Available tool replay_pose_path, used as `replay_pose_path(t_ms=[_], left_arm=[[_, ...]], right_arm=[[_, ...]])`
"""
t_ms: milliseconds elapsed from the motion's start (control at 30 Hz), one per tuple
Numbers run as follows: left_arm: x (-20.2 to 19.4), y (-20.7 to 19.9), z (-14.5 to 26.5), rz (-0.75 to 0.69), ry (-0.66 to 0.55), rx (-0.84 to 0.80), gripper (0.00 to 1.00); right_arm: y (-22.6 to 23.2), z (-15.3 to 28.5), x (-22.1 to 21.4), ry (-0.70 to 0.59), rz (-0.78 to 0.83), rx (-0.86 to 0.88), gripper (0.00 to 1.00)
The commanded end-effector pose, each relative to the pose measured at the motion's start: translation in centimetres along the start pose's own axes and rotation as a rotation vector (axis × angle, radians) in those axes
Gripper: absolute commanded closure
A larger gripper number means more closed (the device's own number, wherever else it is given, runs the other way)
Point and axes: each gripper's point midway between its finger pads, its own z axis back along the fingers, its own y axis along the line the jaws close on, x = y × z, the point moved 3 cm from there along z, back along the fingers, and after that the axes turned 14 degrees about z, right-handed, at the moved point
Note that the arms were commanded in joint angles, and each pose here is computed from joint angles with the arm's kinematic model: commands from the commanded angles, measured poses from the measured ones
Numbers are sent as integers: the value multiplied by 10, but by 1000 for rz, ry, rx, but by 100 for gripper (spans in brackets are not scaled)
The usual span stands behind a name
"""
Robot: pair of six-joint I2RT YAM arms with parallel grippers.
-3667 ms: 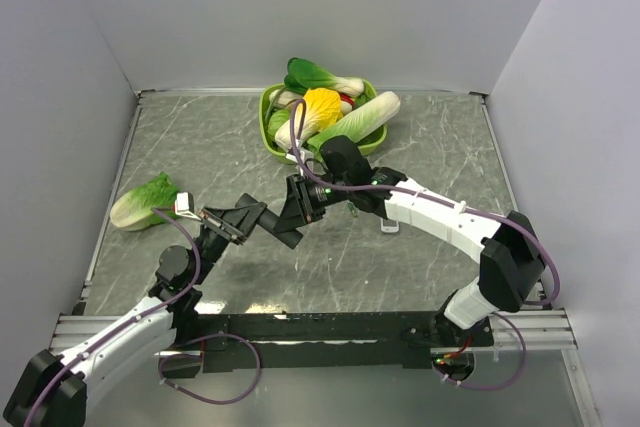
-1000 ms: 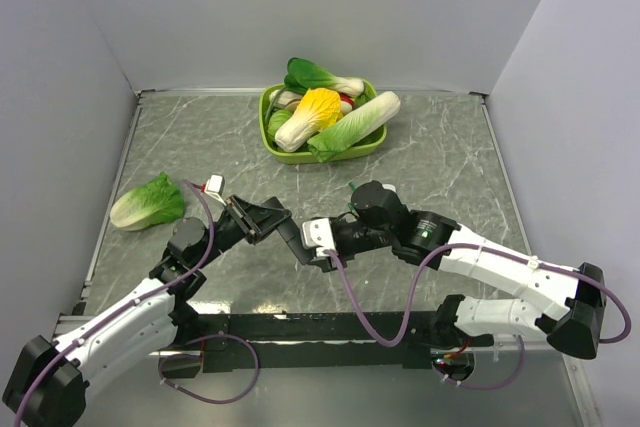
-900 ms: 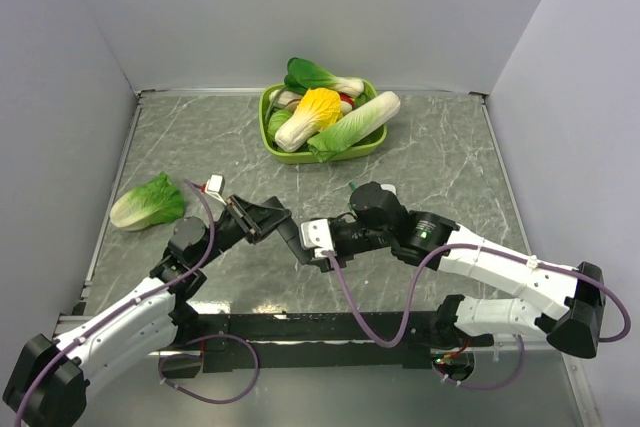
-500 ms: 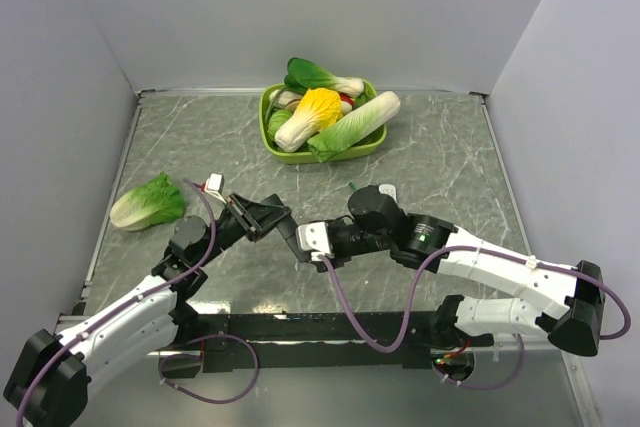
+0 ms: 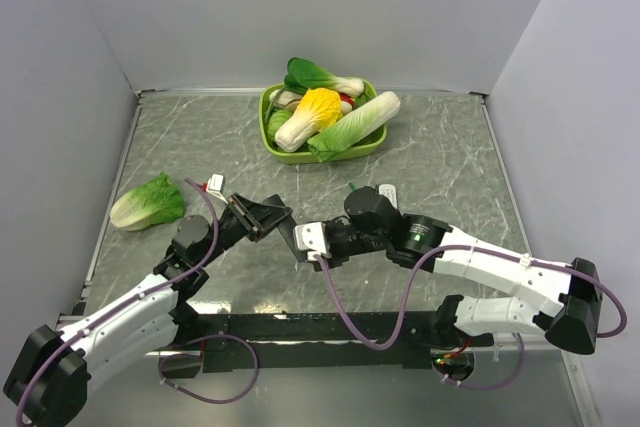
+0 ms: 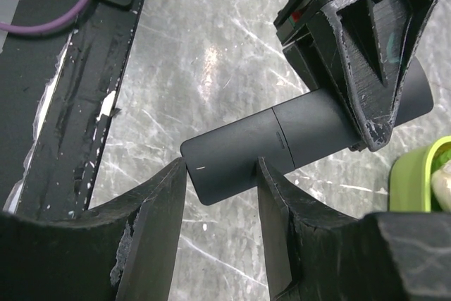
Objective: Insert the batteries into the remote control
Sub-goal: Load the battery cover into the remote control, then place the remote control at the center of the board.
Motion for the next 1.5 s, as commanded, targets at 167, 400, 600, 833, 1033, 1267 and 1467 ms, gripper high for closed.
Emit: replay_pose_path(t_ms=[167, 400, 600, 833, 1033, 1267, 1467], left_arm=[[-53, -61, 9, -22, 291, -174, 98], [-34, -50, 2, -98, 149, -99, 98], [2, -49, 5, -220, -100, 17, 97], [6, -53, 4, -251, -122, 59, 96], [9, -50, 2, -274, -129, 103, 95], [15, -31, -2, -339, -123, 264, 93], [43, 9, -5, -510, -173, 572, 89]], right_arm=[[-59, -4, -3, 5, 60, -199, 51], [-48, -2, 2, -25, 6, -152, 44], [-40, 22, 12, -45, -106, -193, 18], [-52, 60, 16, -42, -326, -391, 0], [-50, 82, 6, -11, -546, -515, 0], [-47, 95, -14, 64, -671, -597, 0], [-45, 101, -24, 87, -714, -646, 0]])
